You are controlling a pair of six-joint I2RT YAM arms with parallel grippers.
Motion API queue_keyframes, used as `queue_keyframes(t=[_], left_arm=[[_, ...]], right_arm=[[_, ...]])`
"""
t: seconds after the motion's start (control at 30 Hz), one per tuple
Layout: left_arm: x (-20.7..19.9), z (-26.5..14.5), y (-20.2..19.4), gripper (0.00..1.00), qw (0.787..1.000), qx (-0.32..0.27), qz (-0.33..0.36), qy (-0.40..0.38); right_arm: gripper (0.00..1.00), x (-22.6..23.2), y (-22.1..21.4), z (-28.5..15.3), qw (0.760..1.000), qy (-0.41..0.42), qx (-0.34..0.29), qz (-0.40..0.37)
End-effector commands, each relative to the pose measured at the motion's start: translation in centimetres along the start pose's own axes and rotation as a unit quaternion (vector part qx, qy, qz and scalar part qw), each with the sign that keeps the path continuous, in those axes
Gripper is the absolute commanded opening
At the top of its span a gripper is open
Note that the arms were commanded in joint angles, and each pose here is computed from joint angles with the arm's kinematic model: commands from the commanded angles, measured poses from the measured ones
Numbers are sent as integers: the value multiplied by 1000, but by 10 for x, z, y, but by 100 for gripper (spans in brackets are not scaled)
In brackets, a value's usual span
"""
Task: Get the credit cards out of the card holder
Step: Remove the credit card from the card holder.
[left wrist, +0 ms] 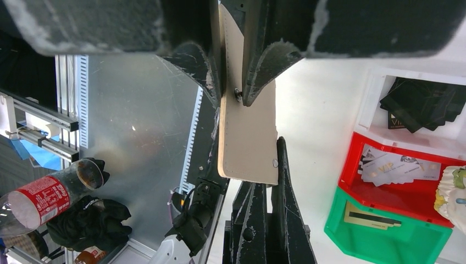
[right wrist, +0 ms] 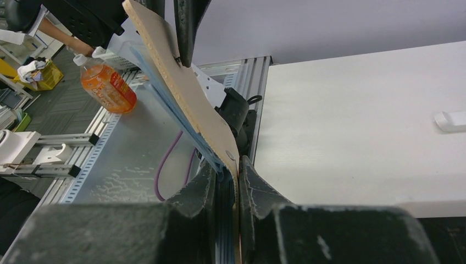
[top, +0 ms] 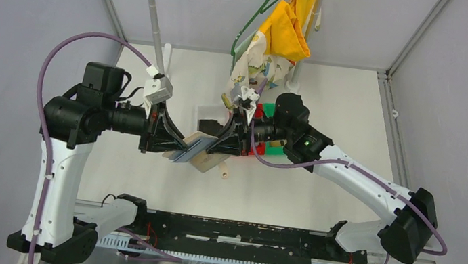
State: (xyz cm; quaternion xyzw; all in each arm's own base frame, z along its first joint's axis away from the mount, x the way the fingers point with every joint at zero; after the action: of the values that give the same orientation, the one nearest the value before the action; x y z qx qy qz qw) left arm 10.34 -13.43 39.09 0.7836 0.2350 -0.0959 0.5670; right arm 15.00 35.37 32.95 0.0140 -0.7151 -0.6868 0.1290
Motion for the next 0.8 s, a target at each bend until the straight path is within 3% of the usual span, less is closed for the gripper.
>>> queue_keyframes(t=[0.0,0.2,0.43,0.7,0.77], left_arm=[[-6,-1,5,22,999,-12,38,-16],[6,1,4,18,999,-11,36,11],[30,1,3,28,995,-28,44,90],[33,5,-2,29,996,-25,26,80],[33,6,-4,36,997,-24,22,75]], right_arm=[[0,15,29,-6,998,17,-33,-51],[0,19,34,-6,998,28,-40,-50],[0,25,42,-5,996,43,-61,-48],[0,35,51,-4,993,66,-83,-53],[0,36,54,-3,992,69,-88,-56]])
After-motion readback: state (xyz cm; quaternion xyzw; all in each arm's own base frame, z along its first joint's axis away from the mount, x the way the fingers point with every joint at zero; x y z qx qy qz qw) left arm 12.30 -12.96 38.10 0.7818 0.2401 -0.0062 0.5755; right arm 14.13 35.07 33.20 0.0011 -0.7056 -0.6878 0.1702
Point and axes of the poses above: each gripper's point midway between its finger pads, its own z axis out along the fingers, its own x axis along the line the jaws close on, y = z × x, the point moved 4 cm from there along -z, back along the fingers, and after that the axes turned 7 degrees about -z, right-handed, at the moved point
